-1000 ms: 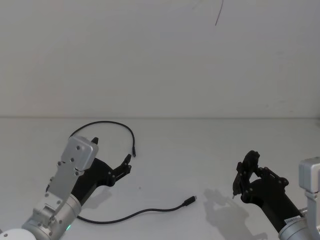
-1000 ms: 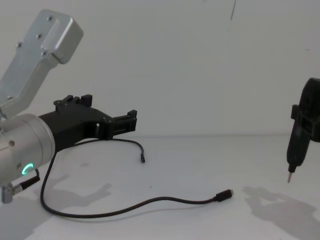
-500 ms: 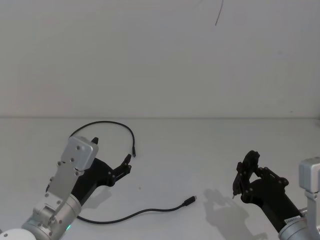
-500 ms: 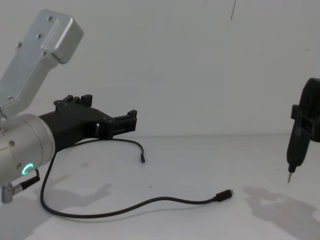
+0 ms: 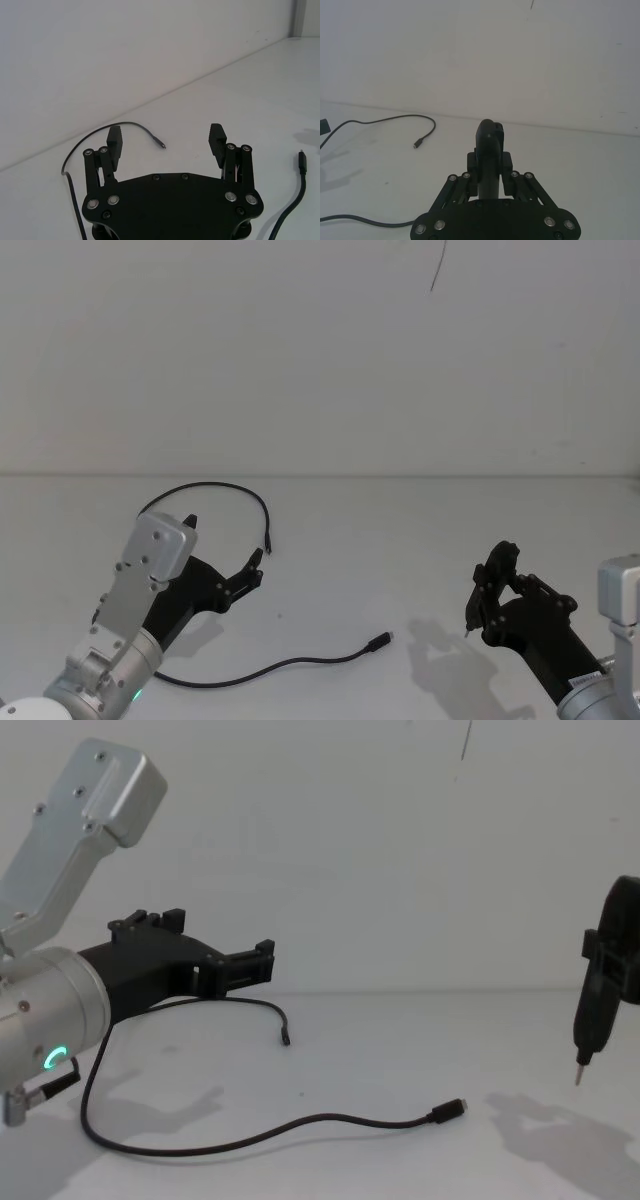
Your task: Pick up the data cable with the one hand.
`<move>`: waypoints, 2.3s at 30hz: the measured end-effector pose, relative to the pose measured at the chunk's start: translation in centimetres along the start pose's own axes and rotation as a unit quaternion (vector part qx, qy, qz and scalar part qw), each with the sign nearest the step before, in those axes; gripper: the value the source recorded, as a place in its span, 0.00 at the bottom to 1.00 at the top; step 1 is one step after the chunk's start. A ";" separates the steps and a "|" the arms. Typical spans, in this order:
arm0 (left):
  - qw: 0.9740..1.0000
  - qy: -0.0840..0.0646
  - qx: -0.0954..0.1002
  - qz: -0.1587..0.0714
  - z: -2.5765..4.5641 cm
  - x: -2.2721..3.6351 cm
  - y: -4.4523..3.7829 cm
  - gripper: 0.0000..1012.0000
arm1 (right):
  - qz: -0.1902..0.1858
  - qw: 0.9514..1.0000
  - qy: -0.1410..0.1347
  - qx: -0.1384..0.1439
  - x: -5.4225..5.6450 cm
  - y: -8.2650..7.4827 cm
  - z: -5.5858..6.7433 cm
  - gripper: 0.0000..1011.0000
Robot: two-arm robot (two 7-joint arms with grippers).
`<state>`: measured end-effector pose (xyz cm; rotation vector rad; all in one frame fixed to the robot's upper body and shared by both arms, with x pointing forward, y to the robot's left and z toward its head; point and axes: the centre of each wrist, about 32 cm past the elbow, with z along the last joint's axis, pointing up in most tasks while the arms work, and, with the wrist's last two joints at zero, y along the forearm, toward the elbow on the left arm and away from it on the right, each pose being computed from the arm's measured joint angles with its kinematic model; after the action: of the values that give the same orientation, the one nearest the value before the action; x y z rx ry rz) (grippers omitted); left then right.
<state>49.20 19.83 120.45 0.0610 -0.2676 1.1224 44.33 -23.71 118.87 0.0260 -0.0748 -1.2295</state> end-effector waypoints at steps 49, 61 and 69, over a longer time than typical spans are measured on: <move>0.950 -0.021 0.117 -0.288 3.16 9.82 -1.56 0.99 | 0.000 1.000 0.000 0.000 0.0 0.0 0.0 0.26; 0.932 -0.022 0.158 -0.327 3.53 9.96 -2.95 0.99 | 0.000 1.000 0.000 0.000 0.0 0.0 0.0 0.26; 0.926 -0.029 0.175 -0.333 3.08 9.65 -3.61 0.99 | 0.000 1.000 0.000 0.000 0.0 0.0 0.0 0.26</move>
<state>55.79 26.21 126.07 0.4711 -0.0799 0.4767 44.33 -23.71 118.87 0.0260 -0.0748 -1.2295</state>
